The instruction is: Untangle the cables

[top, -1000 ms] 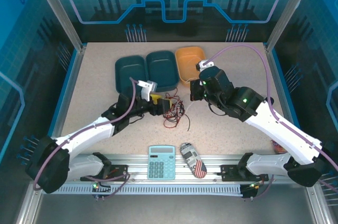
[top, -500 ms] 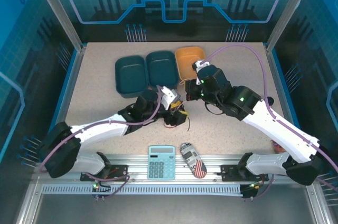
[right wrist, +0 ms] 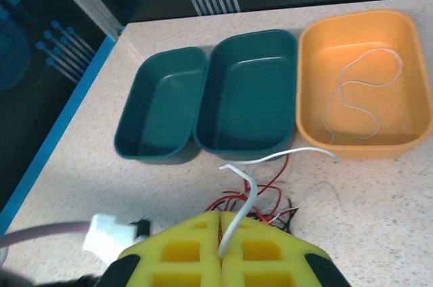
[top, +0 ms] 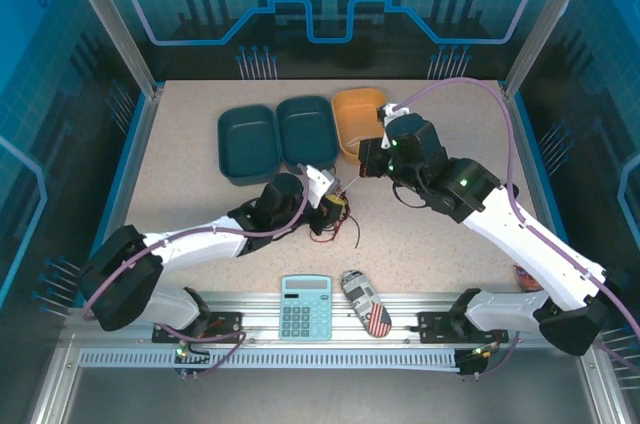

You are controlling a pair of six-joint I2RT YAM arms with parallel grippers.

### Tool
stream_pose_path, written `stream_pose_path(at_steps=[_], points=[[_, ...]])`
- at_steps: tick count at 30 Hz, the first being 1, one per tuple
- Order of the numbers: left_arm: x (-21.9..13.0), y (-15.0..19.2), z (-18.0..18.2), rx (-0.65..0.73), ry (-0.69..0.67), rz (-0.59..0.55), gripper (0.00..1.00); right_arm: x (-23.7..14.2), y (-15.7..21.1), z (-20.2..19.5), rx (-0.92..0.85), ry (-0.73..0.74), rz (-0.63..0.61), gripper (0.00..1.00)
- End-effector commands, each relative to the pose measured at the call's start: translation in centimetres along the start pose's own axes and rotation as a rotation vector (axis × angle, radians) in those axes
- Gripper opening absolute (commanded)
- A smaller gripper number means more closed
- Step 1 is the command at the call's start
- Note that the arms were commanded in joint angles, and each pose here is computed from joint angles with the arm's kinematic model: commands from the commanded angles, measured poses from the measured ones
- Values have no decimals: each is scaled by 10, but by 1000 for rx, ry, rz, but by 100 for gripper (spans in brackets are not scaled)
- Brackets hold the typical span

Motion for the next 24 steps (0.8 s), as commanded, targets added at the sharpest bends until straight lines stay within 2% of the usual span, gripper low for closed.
stream_pose_path(at_steps=[1,6,9,11,12,15,16,17,21,24], points=[[-10,3,1,-4,-30,-7,6,-4,-12,-15,42,35,-56,2],[-17,14,7,-25,-68,11,1,-3,-26,-35,41,100,-80,0],[-20,17,9,-38,-83,10,3,2,-34,-43,27,137,-89,0],[-22,17,11,-43,-103,3,15,8,-40,-49,18,160,-91,0],[-23,17,11,-44,-109,-1,33,11,-44,-52,17,171,-91,0],[-25,12,8,-41,-92,-11,51,22,-57,-54,8,155,-90,0],[-25,9,6,-40,-86,-15,61,24,-63,-54,2,148,-95,0],[-26,6,5,-38,-81,-20,67,28,-67,-53,-8,143,-93,0],[-35,-6,0,-27,-77,-63,80,40,-95,-54,-60,157,-117,0],[-45,-12,0,-25,-109,-92,98,54,-114,-63,-82,185,-136,0]])
Point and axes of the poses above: each hand's point on the last joint's axis, 136 mm out from that joint toward the fingers, its own x axis out along the fingers, its own z axis along the line the jaws close on, y = z × x, the point moved 5 cm from there along -x, back along the fingers, and after that the axes turned 6 degrees about -x, right-handed, at the moved point
